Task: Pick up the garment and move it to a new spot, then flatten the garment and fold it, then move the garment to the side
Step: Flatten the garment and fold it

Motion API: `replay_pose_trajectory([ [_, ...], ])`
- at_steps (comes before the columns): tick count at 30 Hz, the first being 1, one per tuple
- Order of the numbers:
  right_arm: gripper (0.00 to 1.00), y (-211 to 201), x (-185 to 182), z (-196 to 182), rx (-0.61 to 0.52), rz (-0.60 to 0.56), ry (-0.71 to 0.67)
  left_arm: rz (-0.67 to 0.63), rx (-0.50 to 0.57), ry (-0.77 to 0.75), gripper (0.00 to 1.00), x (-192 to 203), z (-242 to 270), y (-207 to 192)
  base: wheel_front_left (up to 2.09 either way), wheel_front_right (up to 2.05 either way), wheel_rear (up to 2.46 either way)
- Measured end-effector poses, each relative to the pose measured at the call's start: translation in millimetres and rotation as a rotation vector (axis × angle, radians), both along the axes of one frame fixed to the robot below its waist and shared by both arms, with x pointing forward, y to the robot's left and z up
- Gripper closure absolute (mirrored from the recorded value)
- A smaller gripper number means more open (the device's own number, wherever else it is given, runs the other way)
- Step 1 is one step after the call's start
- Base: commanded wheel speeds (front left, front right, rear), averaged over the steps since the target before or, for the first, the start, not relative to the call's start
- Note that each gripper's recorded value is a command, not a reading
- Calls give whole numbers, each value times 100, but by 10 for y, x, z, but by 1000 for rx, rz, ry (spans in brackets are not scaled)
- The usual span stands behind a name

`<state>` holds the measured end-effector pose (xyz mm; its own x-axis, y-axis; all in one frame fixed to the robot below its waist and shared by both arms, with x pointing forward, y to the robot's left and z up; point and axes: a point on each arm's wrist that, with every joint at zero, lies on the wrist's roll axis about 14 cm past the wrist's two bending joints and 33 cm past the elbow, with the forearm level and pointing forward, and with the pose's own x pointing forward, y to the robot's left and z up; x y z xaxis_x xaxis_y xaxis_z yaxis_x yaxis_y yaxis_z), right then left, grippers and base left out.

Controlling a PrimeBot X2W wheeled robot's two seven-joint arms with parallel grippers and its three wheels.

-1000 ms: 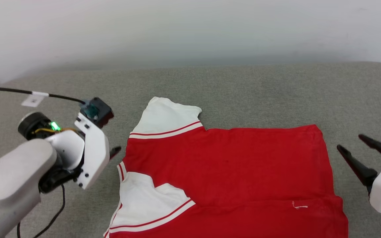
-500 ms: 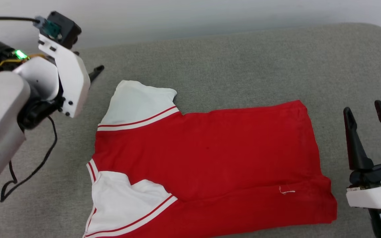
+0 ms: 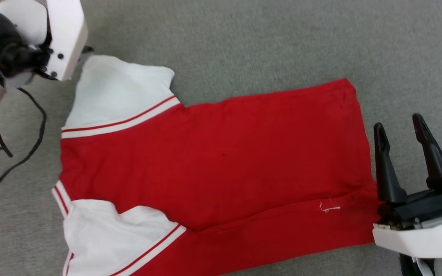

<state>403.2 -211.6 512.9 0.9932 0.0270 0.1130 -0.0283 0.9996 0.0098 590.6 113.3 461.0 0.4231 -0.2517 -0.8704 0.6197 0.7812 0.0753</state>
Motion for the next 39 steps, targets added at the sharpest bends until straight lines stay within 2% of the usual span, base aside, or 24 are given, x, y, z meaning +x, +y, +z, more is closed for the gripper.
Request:
replay_pose_trajectory([
  [10, 0, -54, 211, -339, -18, -15, 79, -33, 151, 223, 0, 29, -839, 15, 0, 0, 0],
  [14, 0, -101, 212, -415, -24, -30, 102, -47, 150, 248, 0, 46, -931, -11, 0, 0, 0],
  [15, 0, -106, 214, -417, -24, -32, 102, -46, 143, 248, 32, 47, -926, -13, 0, 0, 0],
  [16, 0, -111, 217, -413, -23, -33, 101, -45, 136, 249, 100, 40, -918, -16, 0, 0, 0],
  [23, 0, -211, 208, -240, -39, -48, 55, -76, 121, 205, 100, -75, -761, -56, 0, 0, 0],
  [32, 0, -473, 384, 453, -208, -17, -64, -108, 46, 52, 100, -221, -177, -131, 0, 0, 0],
  [35, 0, -497, 503, 530, -243, 12, 0, -128, 22, 2, 100, -309, 3, -145, 0, 0, 0],
  [39, 0, -511, 648, 320, -264, 79, 234, -159, -4, -43, 100, -466, 153, -153, 0, 0, 0],
])
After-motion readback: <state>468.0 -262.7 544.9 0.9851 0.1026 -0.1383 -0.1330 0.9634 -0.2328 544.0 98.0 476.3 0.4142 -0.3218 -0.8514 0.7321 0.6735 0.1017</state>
